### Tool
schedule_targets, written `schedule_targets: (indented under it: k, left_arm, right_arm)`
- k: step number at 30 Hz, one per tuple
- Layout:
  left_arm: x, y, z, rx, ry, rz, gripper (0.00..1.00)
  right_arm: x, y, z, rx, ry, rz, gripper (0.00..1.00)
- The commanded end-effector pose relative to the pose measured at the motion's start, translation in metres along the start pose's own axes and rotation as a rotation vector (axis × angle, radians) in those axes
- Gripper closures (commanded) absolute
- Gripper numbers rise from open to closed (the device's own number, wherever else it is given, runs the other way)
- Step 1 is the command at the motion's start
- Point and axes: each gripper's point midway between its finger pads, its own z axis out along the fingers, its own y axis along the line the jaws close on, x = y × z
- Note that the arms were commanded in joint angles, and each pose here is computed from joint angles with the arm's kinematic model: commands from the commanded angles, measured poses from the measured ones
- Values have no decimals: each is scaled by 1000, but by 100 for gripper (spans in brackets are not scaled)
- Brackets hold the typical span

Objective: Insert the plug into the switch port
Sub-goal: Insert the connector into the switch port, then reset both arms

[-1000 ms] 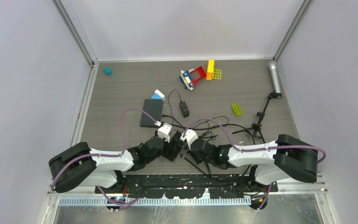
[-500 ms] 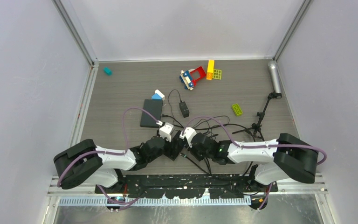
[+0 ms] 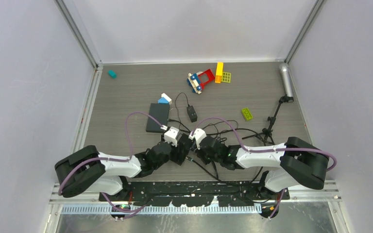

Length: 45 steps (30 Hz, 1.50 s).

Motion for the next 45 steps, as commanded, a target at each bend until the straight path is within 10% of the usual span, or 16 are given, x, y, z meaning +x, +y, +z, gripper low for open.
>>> schedule_targets:
  k: [1, 7, 12, 22, 27, 36, 45]
  left_arm:
    - [22, -77, -33, 338, 162, 10, 31]
    - [-46, -35, -45, 77, -19, 27, 1]
    - [-83, 1, -80, -92, -106, -3, 0]
    - [-75, 56, -148, -251, -108, -96, 0]
    - [-76, 57, -158, -221, -154, -170, 0]
    - [-90, 57, -177, -276, -69, -147, 0]
    - [-86, 66, -178, -362, -29, -153, 0]
  right_arm:
    - [-70, 25, 1, -115, -268, 41, 100]
    - [-34, 32, 3, -175, -169, -18, 100]
    - [-39, 33, 4, -178, -178, -19, 99]
    - [-110, 23, -22, -170, -245, 32, 40]
    - [-144, -15, -66, -24, -305, 214, 27]
    - [-134, -88, -157, 334, -229, 558, 24]
    - [-117, -120, -247, 435, -527, 698, 22]
